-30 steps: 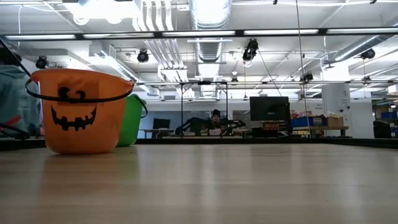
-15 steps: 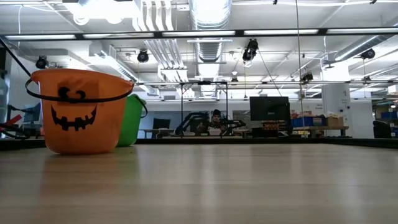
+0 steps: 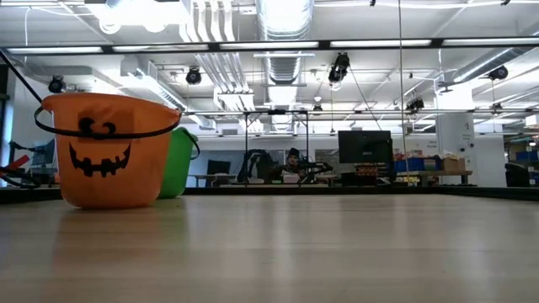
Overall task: Organize candy in baskets
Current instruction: Put the red candy into the black bucket
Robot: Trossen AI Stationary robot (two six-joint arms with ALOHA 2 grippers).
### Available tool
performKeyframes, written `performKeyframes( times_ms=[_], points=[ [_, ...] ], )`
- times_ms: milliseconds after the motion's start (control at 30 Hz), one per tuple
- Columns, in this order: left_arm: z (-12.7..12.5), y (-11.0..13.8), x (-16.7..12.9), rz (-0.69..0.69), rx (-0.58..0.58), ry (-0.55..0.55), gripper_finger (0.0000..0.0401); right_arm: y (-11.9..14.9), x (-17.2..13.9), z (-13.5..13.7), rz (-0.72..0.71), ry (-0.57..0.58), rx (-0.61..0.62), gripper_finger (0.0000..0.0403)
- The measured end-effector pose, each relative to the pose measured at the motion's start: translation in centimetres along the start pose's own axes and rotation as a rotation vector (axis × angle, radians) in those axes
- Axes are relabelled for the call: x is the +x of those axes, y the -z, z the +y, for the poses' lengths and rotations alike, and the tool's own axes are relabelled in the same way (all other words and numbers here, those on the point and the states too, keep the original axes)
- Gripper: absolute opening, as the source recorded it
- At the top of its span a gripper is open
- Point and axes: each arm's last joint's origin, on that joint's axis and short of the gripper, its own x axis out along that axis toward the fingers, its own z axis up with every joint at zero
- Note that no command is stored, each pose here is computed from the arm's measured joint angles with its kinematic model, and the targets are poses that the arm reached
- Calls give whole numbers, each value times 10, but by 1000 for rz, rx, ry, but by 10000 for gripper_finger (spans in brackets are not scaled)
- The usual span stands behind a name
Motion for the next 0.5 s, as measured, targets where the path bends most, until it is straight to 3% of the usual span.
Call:
performKeyframes(
  times_ms=[500],
  points=[
    [0, 13, 20, -2, -30, -47, 157, -25, 1, 17, 7, -21, -86, 201]
  ],
)
